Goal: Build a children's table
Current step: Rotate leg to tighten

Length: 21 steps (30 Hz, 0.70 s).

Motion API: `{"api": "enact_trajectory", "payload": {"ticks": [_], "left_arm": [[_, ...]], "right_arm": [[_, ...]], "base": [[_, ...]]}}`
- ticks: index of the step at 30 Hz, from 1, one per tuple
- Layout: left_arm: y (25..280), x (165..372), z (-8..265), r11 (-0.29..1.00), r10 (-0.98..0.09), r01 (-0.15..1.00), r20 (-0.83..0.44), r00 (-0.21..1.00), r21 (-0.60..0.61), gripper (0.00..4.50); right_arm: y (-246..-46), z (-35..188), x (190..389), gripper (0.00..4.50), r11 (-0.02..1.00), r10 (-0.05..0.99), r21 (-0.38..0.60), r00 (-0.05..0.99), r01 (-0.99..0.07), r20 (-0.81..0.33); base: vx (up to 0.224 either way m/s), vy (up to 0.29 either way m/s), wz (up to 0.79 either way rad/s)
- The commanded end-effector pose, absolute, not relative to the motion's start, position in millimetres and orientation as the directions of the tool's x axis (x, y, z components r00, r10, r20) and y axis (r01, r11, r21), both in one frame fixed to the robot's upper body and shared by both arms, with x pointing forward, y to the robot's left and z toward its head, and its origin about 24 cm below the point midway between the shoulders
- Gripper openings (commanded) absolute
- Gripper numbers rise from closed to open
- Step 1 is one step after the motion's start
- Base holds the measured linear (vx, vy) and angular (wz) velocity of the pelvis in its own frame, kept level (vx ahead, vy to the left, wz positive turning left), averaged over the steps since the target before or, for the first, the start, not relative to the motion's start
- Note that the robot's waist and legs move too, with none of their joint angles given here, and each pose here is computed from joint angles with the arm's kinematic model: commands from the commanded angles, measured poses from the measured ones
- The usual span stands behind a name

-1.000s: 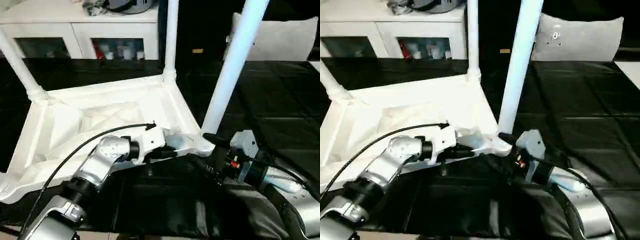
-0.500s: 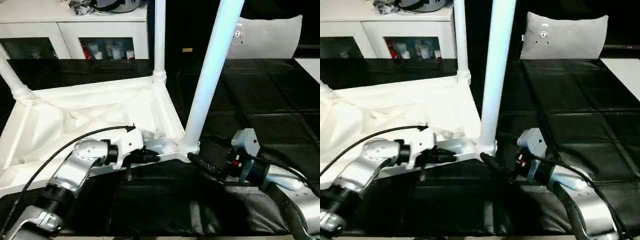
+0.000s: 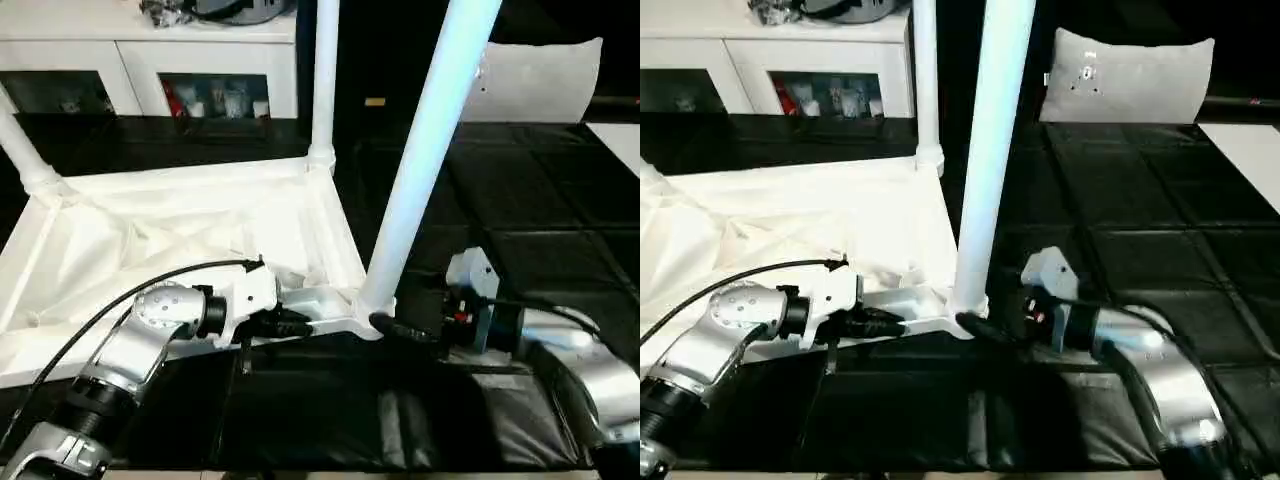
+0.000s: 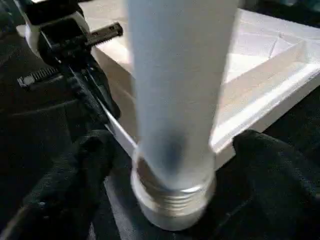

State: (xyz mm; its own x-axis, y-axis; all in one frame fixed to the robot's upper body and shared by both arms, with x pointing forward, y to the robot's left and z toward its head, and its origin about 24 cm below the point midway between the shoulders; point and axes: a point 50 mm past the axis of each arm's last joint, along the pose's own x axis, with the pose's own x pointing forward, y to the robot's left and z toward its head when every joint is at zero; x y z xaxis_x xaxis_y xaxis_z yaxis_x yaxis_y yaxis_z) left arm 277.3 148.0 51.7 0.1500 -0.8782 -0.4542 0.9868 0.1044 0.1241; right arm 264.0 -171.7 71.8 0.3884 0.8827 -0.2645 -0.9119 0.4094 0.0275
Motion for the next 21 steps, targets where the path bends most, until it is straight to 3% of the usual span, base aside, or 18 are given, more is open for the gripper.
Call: {"api": "enact_trajectory", "payload": {"ticks": [1, 12, 21], "left_arm": [[144.9, 276.0, 54.3, 0.044, -0.878, 0.990, -0.467, 0.103, 0.134, 0.00], [145.6, 275.5, 56.7, 0.002, -0.877, 0.993, -0.476, 0.060, 0.122, 0.00], [146.7, 274.9, 56.5, -0.018, -0.875, 0.994, -0.483, 0.039, 0.112, 0.00]], "right_arm": [[-171.4, 73.4, 264.8, 3.89, 0.364, 0.898, 0.025, 0.344, -0.931, -0.273], [-168.0, 68.9, 276.7, 2.92, 0.222, 0.939, 0.121, 0.179, -0.967, -0.294], [-166.9, 66.4, 280.7, 2.16, 0.190, 0.947, 0.155, 0.139, -0.970, -0.289]], "base": [[0.000, 0.000, 0.00], [0.000, 0.000, 0.00], [0.000, 0.000, 0.00]]}}
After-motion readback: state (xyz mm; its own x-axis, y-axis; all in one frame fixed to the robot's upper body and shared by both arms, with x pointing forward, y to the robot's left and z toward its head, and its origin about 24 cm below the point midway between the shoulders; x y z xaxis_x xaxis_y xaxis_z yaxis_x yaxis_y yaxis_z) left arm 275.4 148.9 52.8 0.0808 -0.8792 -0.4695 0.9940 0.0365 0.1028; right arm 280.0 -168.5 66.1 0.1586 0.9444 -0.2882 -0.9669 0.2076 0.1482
